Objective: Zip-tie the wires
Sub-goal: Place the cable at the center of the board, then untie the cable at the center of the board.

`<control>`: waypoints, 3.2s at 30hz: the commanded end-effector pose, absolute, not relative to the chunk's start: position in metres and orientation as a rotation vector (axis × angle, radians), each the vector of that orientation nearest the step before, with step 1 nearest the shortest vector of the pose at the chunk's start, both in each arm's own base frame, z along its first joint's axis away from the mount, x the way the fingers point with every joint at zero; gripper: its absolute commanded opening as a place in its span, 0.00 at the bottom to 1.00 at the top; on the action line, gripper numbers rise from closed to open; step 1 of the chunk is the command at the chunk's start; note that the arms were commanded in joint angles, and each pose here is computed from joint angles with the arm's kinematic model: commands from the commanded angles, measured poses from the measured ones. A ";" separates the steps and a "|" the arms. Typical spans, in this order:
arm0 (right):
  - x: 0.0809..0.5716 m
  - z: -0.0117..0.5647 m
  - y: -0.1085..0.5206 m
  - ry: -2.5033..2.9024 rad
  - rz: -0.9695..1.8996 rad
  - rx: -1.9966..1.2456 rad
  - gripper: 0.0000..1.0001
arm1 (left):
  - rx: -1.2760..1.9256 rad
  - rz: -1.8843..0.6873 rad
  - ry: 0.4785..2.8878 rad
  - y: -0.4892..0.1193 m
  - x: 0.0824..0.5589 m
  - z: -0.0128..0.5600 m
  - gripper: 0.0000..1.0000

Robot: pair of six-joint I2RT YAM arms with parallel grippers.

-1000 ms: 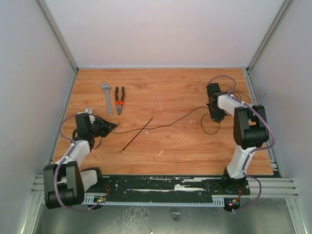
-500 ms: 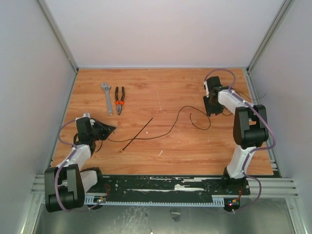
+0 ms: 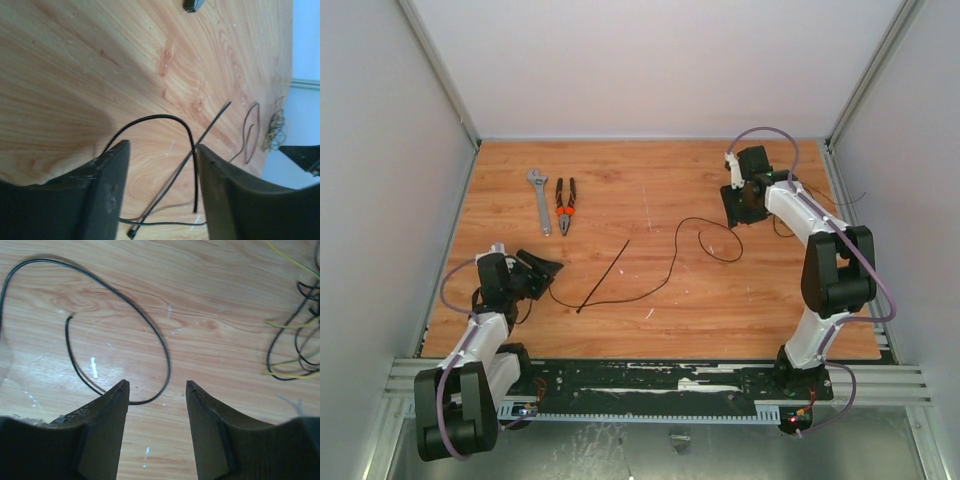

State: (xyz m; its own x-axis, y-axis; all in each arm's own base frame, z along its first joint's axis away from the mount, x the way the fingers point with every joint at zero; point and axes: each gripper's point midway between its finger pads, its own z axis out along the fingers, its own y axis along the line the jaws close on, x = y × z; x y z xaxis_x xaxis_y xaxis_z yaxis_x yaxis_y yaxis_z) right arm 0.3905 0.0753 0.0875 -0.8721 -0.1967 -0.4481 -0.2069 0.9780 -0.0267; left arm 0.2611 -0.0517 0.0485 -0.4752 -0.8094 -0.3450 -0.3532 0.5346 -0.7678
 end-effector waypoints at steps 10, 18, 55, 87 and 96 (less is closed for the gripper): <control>0.416 0.130 0.089 2.510 0.040 -0.272 0.59 | -0.930 -0.782 1.955 -0.033 0.313 0.099 0.81; 0.429 0.139 0.100 2.457 0.102 -0.259 0.68 | -0.834 -0.715 2.053 -0.037 0.306 0.101 0.89; 0.473 0.076 -0.056 2.535 -0.162 0.143 0.47 | -0.552 -0.719 1.853 -0.049 0.332 0.211 0.98; 0.505 0.398 0.010 1.761 0.225 -0.013 0.00 | -0.272 -0.853 1.857 -0.138 0.382 0.261 0.98; 0.461 0.472 0.061 1.553 0.486 -0.183 0.00 | -0.039 -1.051 1.748 -0.237 0.398 0.322 0.97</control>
